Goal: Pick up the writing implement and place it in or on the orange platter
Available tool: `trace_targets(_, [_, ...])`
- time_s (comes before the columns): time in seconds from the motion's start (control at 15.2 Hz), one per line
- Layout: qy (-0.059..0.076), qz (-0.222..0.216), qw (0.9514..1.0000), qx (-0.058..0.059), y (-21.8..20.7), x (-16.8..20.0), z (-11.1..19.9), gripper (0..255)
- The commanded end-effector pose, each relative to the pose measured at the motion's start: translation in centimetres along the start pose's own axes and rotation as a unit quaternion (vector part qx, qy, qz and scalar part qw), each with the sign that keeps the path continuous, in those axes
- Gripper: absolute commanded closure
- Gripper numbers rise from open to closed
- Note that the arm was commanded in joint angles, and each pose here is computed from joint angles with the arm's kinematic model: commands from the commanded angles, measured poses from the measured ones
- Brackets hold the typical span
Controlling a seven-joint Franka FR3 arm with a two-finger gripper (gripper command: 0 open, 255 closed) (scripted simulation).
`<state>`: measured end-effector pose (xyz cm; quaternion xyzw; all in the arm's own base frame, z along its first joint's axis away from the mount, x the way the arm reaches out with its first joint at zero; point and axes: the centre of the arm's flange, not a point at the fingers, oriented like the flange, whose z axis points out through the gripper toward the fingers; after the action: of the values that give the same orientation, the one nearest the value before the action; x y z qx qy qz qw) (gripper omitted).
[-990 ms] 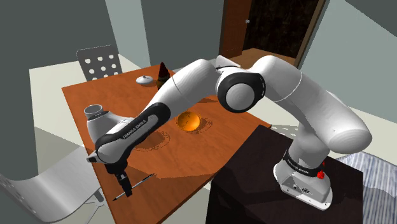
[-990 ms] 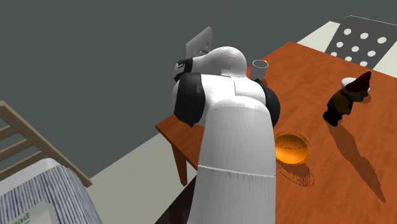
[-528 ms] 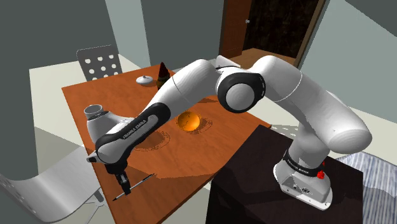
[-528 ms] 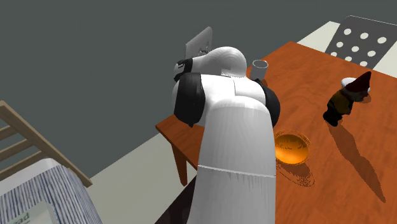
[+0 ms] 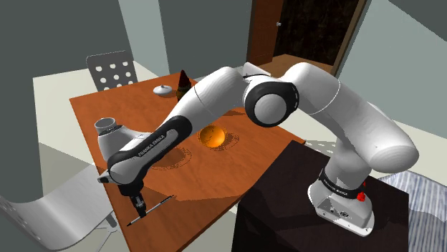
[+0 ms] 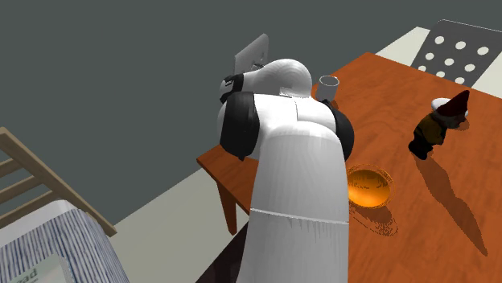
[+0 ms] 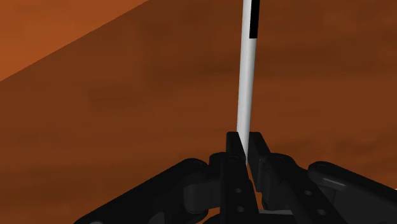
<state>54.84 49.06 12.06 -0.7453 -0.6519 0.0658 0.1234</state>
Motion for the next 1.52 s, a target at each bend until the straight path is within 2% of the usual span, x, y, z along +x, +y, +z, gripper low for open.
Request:
trace_targets(0.0, [0.000, 0.000, 1.0000, 0.000, -0.1, 0.0, -0.5, 255])
trace_targets(1.45, [0.000, 0.000, 1.0000, 0.000, -3.3, 0.8, -11.7, 255])
